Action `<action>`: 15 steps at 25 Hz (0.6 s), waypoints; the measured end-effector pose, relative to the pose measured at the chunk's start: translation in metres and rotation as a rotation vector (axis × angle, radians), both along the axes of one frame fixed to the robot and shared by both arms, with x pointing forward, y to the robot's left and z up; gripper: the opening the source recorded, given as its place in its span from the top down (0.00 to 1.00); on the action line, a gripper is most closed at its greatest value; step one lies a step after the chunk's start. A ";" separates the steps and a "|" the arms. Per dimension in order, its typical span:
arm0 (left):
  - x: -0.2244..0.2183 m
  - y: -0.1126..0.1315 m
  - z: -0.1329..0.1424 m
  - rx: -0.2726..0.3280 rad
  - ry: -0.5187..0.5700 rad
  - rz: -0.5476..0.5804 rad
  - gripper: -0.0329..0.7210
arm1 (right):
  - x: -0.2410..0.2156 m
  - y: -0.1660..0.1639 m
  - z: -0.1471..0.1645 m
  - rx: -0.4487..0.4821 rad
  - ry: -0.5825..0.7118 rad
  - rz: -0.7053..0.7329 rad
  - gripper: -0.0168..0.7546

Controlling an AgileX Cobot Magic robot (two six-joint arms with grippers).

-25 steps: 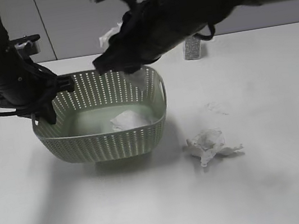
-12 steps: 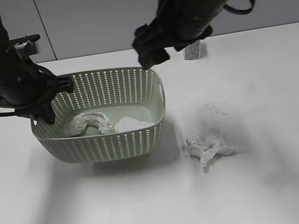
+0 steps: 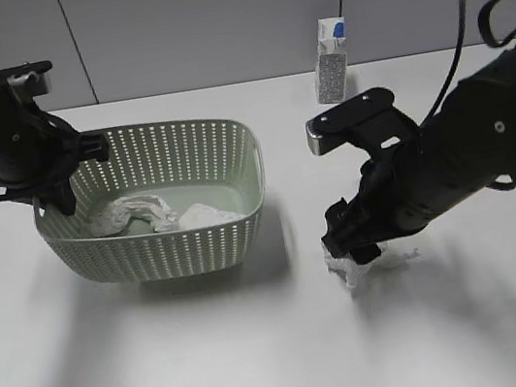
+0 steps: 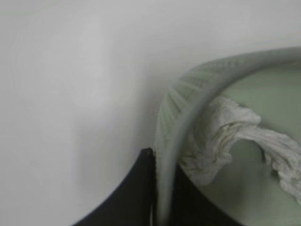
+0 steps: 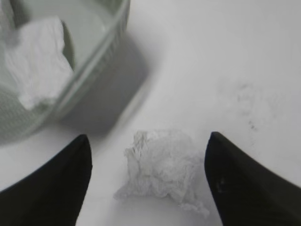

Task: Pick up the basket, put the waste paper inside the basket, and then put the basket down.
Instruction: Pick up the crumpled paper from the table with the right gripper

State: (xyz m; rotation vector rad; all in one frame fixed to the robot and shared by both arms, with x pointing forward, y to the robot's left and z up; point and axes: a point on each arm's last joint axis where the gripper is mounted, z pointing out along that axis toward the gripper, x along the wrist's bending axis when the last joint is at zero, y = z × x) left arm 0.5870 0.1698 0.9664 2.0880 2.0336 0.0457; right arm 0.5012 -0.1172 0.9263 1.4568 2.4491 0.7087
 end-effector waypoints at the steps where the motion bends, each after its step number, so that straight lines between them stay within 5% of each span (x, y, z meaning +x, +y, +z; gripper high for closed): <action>1: 0.000 0.000 0.000 0.000 0.001 0.000 0.95 | -0.001 -0.001 -0.007 0.000 -0.004 -0.005 0.22; 10: 0.000 0.000 0.000 -0.001 0.006 0.001 0.95 | 0.004 0.001 -0.049 -0.052 0.016 0.025 0.30; 15: -0.001 0.000 0.000 -0.002 0.006 0.002 0.95 | 0.004 0.001 -0.048 -0.052 0.011 0.029 0.78</action>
